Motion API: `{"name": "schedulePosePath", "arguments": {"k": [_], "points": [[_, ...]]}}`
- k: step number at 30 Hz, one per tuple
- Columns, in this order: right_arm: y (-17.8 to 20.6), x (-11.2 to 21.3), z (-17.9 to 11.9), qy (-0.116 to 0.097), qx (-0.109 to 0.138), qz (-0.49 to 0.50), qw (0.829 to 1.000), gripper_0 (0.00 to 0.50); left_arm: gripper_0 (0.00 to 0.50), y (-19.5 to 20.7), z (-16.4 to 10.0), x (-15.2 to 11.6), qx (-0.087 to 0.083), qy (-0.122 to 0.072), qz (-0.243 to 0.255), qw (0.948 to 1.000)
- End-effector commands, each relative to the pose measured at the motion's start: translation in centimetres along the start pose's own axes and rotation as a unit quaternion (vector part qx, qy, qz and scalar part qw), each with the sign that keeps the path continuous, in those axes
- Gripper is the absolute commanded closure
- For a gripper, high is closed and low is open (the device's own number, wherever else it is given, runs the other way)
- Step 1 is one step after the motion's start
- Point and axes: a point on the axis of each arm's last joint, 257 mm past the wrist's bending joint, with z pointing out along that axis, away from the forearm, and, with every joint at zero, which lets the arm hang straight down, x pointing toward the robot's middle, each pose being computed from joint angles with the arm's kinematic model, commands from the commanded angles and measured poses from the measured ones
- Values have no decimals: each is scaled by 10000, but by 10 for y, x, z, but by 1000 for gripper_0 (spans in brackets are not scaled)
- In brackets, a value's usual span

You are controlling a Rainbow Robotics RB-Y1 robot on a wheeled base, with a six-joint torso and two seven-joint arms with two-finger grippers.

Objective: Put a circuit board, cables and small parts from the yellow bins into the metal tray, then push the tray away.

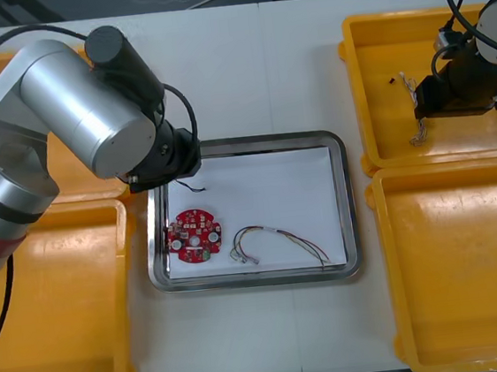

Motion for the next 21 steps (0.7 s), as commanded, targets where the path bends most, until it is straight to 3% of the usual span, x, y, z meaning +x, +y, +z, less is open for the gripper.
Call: {"name": "schedulePosePath", "arguments": {"k": [1, 11, 21], "points": [[-6, -8, -3, -225, 58, -177, 9996, 0, 500, 8, 7, 7, -71, -197, -216, 9995], [14, -2, 16, -288, 44, -212, 9993, 0, 500, 12, 26, 9, -189, -394, -134, 9990], [24, -4, 25, -377, 25, -162, 9992, 0, 500, 14, 48, 0, -141, -477, -202, 9986]]}}
